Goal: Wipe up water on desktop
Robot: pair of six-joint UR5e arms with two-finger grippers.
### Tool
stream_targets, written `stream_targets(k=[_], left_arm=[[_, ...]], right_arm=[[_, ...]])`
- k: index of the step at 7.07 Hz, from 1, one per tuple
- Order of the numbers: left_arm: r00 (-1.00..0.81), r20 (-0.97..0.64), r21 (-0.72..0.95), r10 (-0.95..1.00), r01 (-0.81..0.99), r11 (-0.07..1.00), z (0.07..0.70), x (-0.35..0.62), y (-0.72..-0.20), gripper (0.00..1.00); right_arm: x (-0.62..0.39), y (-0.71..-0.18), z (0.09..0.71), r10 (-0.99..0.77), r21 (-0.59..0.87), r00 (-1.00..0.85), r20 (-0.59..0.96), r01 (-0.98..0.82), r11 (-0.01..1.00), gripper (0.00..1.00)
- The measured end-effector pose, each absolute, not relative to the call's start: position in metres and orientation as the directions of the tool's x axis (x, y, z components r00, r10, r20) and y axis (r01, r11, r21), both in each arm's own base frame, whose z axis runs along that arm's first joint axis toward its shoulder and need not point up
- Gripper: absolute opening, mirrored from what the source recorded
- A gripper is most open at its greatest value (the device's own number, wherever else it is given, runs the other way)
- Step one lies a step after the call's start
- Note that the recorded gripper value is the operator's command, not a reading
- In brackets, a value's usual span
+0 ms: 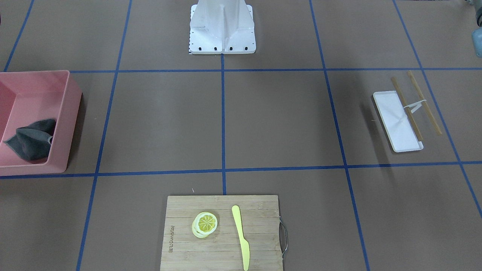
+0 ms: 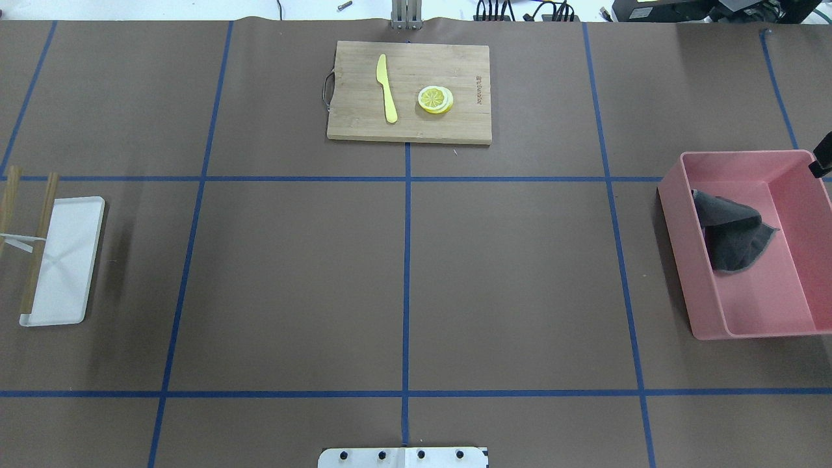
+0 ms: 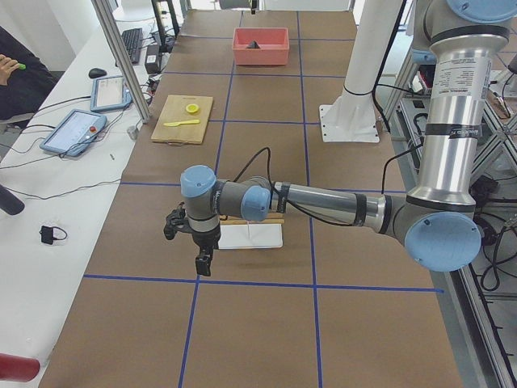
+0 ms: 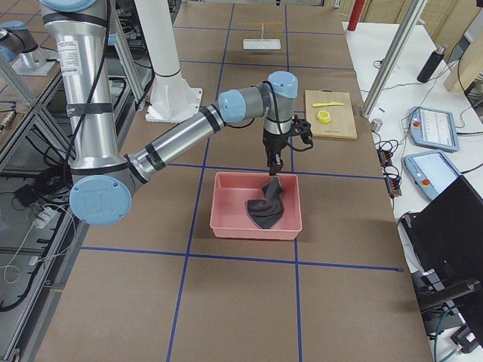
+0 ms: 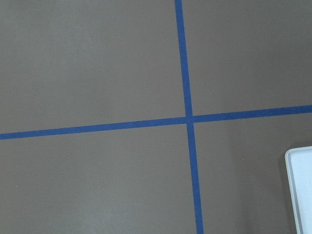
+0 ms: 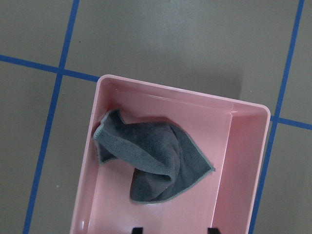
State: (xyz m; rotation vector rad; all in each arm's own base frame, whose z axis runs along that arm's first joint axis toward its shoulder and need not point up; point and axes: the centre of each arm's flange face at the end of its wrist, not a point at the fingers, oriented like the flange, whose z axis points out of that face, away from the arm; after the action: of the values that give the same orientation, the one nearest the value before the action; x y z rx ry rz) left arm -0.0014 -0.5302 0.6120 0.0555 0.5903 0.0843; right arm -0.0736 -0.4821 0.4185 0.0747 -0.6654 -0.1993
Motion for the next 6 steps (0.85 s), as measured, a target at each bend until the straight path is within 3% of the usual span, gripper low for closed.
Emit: stream_targets(k=[3,6], left_arm=[[0.828,-0.553,0.077,0.097,-0.065,0.995,0.612,-0.001,-0.530,0.99],[0.824,-0.560,0.084,0.088,-0.050,0.995,0.606,-0.009,-0.534,0.99]], right_arm=[[-0.067,-0.489,0.404,-0.235,0.186,0.762,0.603,0.152,0.971,1.00],[0.000,-0.488,0.459,-0.073,0.072,0.743,0.665,0.033,0.997,1.00]])
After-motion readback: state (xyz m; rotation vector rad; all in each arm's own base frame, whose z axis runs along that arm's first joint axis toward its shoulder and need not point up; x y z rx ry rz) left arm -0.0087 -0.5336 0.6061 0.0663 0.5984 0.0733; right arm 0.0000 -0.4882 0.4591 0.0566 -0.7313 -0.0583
